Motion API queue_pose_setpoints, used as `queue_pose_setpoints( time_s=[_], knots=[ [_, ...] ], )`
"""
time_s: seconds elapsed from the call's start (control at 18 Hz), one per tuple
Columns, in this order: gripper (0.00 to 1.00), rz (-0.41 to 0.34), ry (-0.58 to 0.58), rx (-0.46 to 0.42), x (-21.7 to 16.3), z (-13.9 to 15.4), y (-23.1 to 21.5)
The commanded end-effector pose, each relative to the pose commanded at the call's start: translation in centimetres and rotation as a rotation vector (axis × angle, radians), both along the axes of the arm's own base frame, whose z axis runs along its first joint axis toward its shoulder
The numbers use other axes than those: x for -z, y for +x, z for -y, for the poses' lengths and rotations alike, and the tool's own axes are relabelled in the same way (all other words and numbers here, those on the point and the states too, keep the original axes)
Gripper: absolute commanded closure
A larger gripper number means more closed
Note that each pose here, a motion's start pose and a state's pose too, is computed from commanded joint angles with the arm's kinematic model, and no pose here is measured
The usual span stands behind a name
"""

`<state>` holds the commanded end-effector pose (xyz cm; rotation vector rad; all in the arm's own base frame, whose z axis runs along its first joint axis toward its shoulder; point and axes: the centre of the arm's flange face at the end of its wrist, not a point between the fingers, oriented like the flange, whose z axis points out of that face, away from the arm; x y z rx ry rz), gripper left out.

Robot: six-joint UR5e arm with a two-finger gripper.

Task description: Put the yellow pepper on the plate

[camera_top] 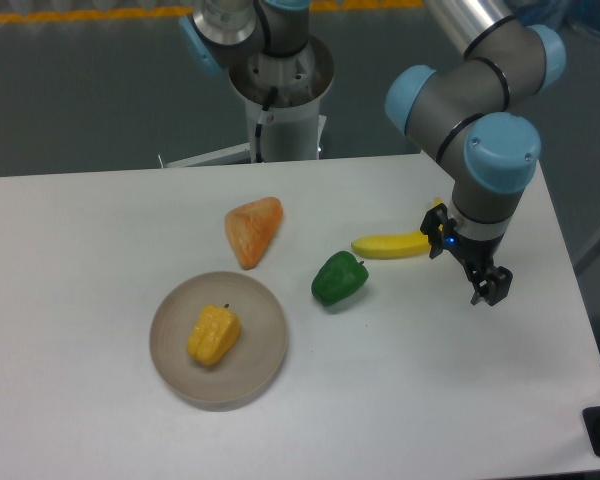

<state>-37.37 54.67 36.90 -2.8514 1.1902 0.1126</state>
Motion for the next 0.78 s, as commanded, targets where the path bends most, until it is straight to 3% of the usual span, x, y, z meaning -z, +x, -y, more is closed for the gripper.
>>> queue_pose_setpoints(
  time_s=[0.78],
  knots=[
    [0.0, -0.041, -0.072, -0.003, 1.08, 0.0, -0.02]
  ],
)
